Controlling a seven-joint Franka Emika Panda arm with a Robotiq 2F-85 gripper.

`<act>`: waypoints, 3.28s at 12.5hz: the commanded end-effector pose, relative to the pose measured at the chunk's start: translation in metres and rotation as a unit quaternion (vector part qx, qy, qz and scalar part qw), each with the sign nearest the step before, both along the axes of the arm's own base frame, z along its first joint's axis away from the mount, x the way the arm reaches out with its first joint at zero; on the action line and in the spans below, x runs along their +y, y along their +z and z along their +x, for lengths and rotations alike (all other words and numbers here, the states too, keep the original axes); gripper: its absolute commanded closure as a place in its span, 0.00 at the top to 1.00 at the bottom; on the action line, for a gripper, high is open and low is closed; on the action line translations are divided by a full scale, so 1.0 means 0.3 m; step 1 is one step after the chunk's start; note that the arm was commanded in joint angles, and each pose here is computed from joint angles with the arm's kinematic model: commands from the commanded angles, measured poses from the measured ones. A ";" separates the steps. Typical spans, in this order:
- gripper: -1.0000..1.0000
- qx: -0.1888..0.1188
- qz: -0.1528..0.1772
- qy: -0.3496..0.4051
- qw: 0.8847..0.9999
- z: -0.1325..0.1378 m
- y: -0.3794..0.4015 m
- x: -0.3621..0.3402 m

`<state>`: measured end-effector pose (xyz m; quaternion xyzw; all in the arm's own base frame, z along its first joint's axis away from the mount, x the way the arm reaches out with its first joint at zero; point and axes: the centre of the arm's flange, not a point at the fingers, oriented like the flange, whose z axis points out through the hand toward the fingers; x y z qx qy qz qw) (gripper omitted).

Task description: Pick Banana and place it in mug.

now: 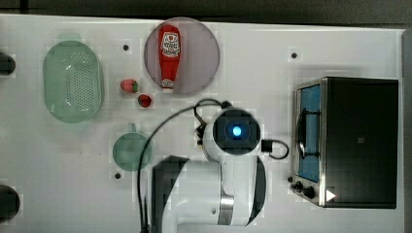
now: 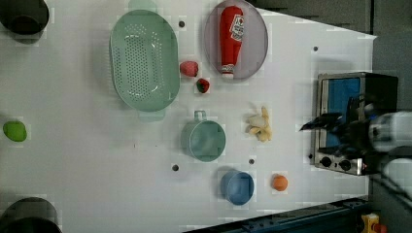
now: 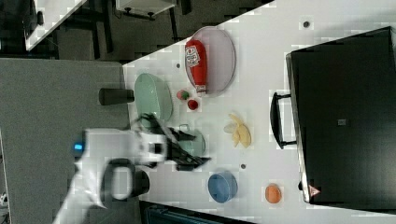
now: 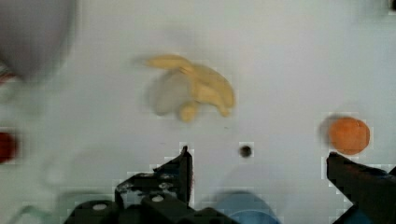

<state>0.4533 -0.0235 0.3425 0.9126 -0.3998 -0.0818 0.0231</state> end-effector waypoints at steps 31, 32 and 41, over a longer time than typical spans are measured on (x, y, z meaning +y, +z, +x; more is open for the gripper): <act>0.27 -0.095 0.006 0.285 0.954 0.088 -0.198 -0.039; 0.27 -0.098 0.006 0.284 0.954 0.085 -0.107 -0.039; 0.27 -0.076 0.004 0.283 0.956 -0.009 0.455 0.151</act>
